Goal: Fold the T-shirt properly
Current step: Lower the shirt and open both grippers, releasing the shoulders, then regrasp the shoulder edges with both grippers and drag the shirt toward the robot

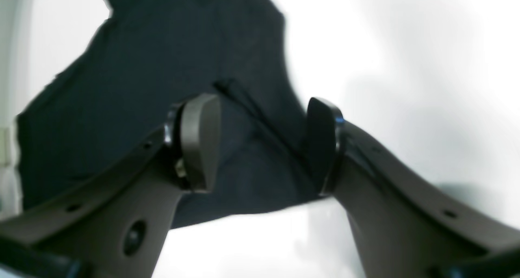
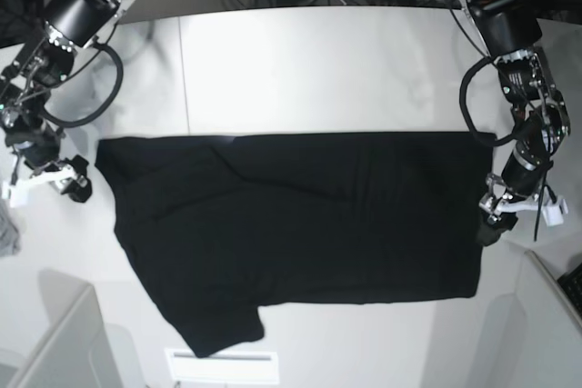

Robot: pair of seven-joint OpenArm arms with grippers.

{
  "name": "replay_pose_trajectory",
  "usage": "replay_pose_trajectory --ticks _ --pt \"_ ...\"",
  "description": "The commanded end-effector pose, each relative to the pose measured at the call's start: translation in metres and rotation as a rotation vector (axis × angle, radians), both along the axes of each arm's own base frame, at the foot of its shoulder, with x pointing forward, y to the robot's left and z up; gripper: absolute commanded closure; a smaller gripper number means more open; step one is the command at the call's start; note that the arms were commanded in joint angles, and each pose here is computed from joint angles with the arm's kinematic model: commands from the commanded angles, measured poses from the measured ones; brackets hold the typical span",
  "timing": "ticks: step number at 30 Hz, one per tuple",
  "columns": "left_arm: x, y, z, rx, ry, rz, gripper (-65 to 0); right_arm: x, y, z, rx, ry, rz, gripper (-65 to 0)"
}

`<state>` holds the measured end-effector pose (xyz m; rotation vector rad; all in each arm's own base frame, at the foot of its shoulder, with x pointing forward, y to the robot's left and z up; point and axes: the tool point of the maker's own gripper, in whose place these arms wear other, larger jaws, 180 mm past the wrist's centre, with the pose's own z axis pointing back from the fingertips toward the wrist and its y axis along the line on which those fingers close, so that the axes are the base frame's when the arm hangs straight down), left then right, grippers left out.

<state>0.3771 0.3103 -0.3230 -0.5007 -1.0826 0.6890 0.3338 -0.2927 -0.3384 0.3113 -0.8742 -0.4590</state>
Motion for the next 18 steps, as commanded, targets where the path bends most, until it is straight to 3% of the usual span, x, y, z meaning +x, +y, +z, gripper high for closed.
replay_pose_trajectory --ticks 1,3,7,12,18 --pt "-0.006 0.019 0.020 0.011 -0.059 0.041 -41.3 0.002 -0.009 0.021 -0.043 -0.060 -0.009 -31.2" --pt "-0.037 0.034 0.009 -0.028 -0.044 0.093 -41.3 -0.016 -0.011 0.020 -0.064 -0.041 -0.042 -31.2" --pt "-0.092 0.055 -0.014 -0.034 0.031 0.159 -41.3 -0.042 -0.009 0.005 0.024 0.028 -0.192 -31.4" --pt "-0.134 0.050 -0.023 0.030 0.109 0.129 -41.3 -0.051 0.016 -0.014 0.092 0.058 -0.189 -32.0" --pt "-0.146 0.045 -0.034 0.014 0.143 0.132 -41.3 -0.051 0.029 -0.035 0.164 0.101 -0.195 -32.0"
